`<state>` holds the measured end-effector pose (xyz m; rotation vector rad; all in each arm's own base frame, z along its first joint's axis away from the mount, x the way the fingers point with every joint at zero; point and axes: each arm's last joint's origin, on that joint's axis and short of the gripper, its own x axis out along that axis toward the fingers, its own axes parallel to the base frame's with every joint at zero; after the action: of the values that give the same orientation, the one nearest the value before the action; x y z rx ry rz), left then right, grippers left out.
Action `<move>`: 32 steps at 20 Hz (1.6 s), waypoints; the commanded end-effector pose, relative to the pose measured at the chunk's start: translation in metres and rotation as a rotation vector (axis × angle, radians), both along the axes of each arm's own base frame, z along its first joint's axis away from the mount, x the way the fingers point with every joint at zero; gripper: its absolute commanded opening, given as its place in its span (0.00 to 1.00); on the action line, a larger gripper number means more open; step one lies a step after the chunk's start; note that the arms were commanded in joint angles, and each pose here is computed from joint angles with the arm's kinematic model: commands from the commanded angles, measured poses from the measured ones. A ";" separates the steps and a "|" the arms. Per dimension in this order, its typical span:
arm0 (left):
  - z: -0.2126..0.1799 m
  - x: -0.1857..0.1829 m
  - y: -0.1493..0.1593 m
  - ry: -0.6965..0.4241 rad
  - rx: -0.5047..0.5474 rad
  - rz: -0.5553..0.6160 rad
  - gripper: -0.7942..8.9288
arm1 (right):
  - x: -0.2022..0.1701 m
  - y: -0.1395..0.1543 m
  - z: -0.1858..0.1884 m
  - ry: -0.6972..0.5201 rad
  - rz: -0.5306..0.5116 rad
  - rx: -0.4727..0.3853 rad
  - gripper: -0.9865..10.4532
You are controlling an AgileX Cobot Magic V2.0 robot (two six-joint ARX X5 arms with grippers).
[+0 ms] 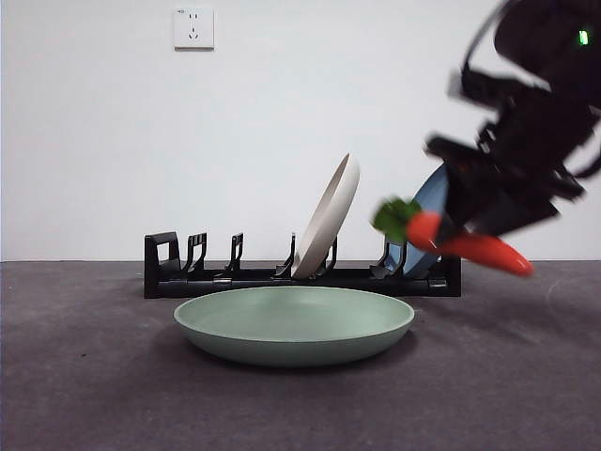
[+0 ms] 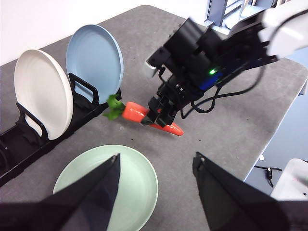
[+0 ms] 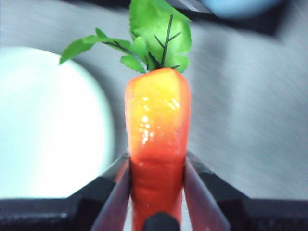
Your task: Take the green plate from the plate rack,put the plate on the table,take the carrot from the table,put the carrot in the plate
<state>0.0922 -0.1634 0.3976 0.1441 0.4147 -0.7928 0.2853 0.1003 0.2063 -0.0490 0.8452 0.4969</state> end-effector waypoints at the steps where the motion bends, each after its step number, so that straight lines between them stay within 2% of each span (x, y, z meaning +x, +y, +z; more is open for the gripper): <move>1: -0.001 0.000 -0.001 0.005 -0.003 0.002 0.34 | -0.010 0.023 0.007 -0.020 0.057 0.031 0.08; 6: -0.002 0.000 0.000 0.009 0.005 0.001 0.34 | -0.021 0.081 -0.007 -0.060 0.175 0.092 0.08; 9: -0.003 -0.001 0.000 0.017 0.021 0.001 0.34 | -0.022 0.106 -0.031 -0.056 0.209 0.072 0.08; 13: -0.004 -0.001 0.001 0.024 0.034 0.001 0.34 | -0.018 0.120 -0.067 -0.018 0.215 0.029 0.08; 16: -0.005 -0.001 0.001 0.027 0.040 0.001 0.34 | -0.017 0.121 -0.079 0.012 0.215 0.010 0.08; 18: -0.005 -0.001 0.001 0.028 0.043 0.001 0.34 | -0.017 0.121 -0.078 0.012 0.218 0.012 0.22; 20: -0.006 -0.001 0.002 0.032 0.051 0.001 0.34 | -0.018 0.121 -0.074 0.002 0.220 0.018 0.50; 21: -0.006 -0.002 0.002 0.033 0.053 0.001 0.34 | -0.018 0.121 -0.070 -0.007 0.219 0.023 0.57; 27: -0.008 -0.002 0.003 0.043 0.075 0.001 0.34 | -0.036 0.107 -0.011 -0.076 0.220 0.068 0.57; 32: -0.013 -0.003 0.006 0.071 0.134 0.000 0.34 | -0.088 0.067 0.047 0.025 0.267 0.061 0.54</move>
<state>0.0889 -0.1569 0.3850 0.2433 0.5340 -0.7715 0.2001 0.1687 0.2555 -0.0968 0.8318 0.7757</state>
